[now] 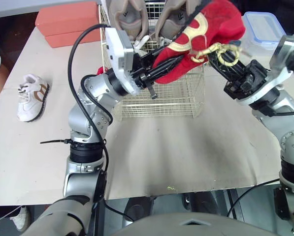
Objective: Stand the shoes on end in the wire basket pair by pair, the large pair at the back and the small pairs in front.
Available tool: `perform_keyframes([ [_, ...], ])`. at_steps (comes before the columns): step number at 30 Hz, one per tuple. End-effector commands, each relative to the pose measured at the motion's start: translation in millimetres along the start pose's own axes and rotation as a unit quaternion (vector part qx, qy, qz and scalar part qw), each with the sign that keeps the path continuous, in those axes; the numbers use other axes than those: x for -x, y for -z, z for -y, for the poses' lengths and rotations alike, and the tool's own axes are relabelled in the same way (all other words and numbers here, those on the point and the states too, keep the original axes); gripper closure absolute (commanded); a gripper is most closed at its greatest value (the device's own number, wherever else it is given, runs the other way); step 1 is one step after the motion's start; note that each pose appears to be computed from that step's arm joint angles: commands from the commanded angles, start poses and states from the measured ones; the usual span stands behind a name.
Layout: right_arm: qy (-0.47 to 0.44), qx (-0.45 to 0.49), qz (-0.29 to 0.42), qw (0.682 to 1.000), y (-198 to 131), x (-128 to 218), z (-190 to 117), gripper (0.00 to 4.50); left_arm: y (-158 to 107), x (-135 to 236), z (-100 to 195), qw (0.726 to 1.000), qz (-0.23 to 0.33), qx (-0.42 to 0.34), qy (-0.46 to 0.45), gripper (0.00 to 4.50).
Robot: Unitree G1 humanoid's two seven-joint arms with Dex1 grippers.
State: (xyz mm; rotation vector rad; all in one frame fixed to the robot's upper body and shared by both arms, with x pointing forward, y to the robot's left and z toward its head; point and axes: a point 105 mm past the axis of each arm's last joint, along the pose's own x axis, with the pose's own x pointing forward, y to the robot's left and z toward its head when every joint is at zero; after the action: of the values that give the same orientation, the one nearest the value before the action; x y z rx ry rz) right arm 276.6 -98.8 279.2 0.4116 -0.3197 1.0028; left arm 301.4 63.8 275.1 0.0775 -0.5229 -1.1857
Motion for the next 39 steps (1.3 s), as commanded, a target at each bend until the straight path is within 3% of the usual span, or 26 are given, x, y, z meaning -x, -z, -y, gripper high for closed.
perform_keyframes([
  [1,-0.012,0.021,0.020,0.999,-13.1,-2.5,-5.9,4.38,-10.5,-3.2,13.3,0.999,0.016,-0.003,0.033,3.89],
  [5,-0.010,0.025,0.027,0.999,-15.8,-3.6,-5.4,4.38,-7.0,1.4,13.3,0.999,0.002,0.016,0.037,3.89],
  [6,-0.010,0.026,0.028,0.999,-16.1,-3.7,-5.6,4.50,-7.1,2.3,13.4,0.999,0.001,0.020,0.038,2.90],
  [12,-0.001,0.057,0.038,0.998,-21.5,-6.2,-7.9,4.50,-9.6,15.6,12.5,0.997,-0.051,-0.022,0.048,0.10],
  [15,0.010,0.082,0.055,0.995,-31.6,-11.3,-7.7,4.50,-24.5,26.4,6.2,0.995,-0.078,-0.043,0.048,0.04],
  [22,0.078,0.164,0.005,0.983,-19.5,-26.1,8.2,4.50,-41.4,50.0,-9.4,0.978,-0.182,-0.095,0.024,0.04],
  [27,0.147,0.190,-0.014,0.971,-8.1,-29.8,28.4,4.50,-45.9,55.5,-7.6,0.977,-0.192,-0.091,0.024,0.04],
  [30,0.188,0.241,-0.099,0.947,13.2,-24.4,45.5,4.50,-47.8,56.8,-3.7,0.977,-0.196,-0.086,0.027,0.04],
  [32,0.213,0.267,-0.114,0.933,11.5,-20.3,54.4,4.50,-51.3,58.2,-6.8,0.977,-0.195,-0.088,0.014,0.04],
  [39,0.211,0.291,-0.169,0.918,19.9,-22.6,49.3,4.50,-46.9,66.2,-10.9,0.972,-0.221,-0.073,-0.008,0.04],
])
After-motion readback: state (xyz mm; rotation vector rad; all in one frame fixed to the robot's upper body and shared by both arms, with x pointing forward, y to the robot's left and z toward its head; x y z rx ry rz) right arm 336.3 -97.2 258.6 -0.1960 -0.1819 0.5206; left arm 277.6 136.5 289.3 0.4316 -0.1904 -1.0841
